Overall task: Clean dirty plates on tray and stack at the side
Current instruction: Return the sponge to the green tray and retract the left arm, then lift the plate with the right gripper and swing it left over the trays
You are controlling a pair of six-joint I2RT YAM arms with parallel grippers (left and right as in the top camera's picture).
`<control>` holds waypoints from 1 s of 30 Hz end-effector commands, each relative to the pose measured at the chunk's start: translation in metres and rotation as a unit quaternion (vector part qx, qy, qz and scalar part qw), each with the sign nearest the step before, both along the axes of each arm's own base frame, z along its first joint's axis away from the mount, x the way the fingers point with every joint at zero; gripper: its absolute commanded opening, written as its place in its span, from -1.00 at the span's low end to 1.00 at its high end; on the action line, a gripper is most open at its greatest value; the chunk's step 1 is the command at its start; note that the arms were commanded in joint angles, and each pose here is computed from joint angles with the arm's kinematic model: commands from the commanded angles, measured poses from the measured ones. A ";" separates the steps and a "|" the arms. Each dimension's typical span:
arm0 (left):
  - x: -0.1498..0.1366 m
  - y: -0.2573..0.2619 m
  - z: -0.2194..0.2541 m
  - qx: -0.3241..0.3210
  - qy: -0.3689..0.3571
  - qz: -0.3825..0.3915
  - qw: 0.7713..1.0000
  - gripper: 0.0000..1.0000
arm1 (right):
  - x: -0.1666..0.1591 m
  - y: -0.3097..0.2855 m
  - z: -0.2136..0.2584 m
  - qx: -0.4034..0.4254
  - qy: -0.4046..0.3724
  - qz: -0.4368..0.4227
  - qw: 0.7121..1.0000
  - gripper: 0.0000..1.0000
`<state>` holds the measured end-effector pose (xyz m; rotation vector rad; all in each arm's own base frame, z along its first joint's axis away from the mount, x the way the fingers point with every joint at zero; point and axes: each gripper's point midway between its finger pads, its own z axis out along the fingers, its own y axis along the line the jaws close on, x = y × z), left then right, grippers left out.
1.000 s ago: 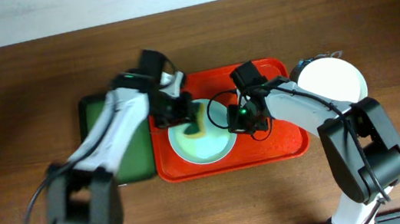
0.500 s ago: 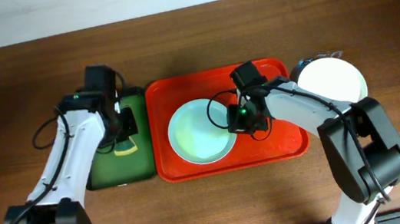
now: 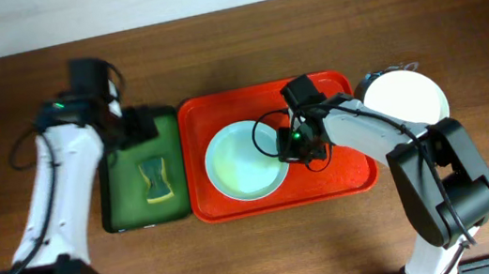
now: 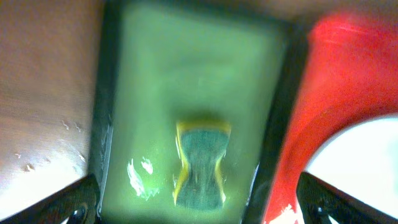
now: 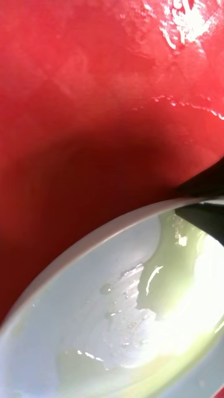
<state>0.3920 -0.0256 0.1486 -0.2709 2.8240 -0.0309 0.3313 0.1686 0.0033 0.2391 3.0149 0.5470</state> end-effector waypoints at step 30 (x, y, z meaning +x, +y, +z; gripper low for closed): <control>0.013 -0.004 0.038 -0.050 -0.042 -0.002 0.998 0.99 | -0.019 -0.361 0.195 -0.283 0.018 -0.331 0.900 -0.92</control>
